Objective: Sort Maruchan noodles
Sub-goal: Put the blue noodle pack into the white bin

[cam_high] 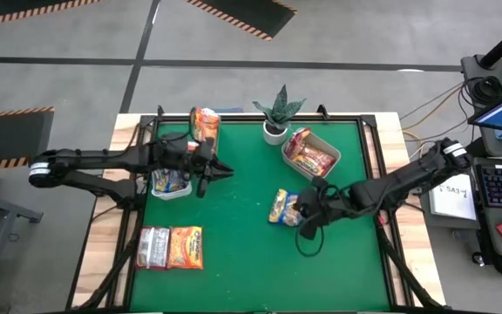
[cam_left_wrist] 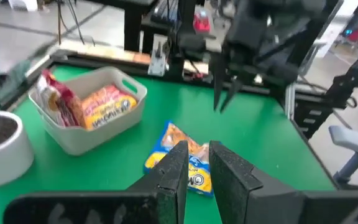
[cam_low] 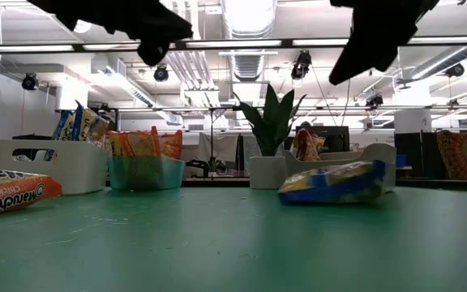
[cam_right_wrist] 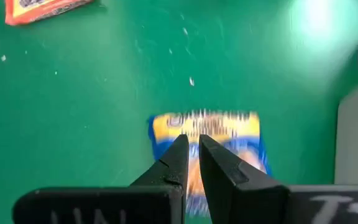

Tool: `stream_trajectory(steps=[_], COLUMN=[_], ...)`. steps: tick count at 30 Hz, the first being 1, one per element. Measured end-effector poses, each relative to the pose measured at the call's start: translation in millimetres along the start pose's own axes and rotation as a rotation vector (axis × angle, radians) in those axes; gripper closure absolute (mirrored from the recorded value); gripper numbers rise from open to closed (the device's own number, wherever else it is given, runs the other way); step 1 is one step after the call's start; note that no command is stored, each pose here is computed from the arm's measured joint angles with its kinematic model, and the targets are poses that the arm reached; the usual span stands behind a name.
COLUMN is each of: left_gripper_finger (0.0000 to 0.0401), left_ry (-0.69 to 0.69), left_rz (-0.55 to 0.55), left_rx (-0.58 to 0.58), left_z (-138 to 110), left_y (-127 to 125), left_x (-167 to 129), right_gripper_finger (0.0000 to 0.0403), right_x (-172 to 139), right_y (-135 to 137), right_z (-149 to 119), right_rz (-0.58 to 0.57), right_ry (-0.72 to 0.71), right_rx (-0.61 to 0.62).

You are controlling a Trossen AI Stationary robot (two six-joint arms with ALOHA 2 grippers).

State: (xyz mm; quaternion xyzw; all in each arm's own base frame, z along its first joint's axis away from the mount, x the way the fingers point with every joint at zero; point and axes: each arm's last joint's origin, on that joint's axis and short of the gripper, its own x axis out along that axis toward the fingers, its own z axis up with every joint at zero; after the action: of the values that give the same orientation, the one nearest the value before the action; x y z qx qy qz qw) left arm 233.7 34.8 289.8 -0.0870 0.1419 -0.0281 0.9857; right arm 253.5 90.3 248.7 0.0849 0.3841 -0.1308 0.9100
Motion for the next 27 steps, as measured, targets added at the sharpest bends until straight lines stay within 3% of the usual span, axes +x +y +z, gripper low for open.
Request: stream_trajectory(steps=[4,13,20,27], left_gripper_finger=[0.0354,0.0354,0.0354,0.0354], left_ry=[0.055,0.104,0.183,0.256], left_rz=[-0.021,-0.095,-0.11,-0.096], left_rx=[0.007,0.101,0.149,0.174], left_z=[-10.9,-24.6,-33.5,-51.5], left_y=[-0.7,-10.9,-9.1,-2.3], left_x=[20.5,75.2,117.7,157.9], right_gripper_finger=[0.0375,0.0374,0.0355,0.0275], right_x=[-1.3,16.5,21.0,23.1], right_y=[-17.7,-35.1,-44.5,-54.9], right_z=[-4.1,-41.2,-50.9,-48.0], right_rz=[0.034,-0.097,-0.129,-0.122], right_ry=[0.091,0.234,0.235,0.195], right_rx=[0.195,0.528,0.625,0.669])
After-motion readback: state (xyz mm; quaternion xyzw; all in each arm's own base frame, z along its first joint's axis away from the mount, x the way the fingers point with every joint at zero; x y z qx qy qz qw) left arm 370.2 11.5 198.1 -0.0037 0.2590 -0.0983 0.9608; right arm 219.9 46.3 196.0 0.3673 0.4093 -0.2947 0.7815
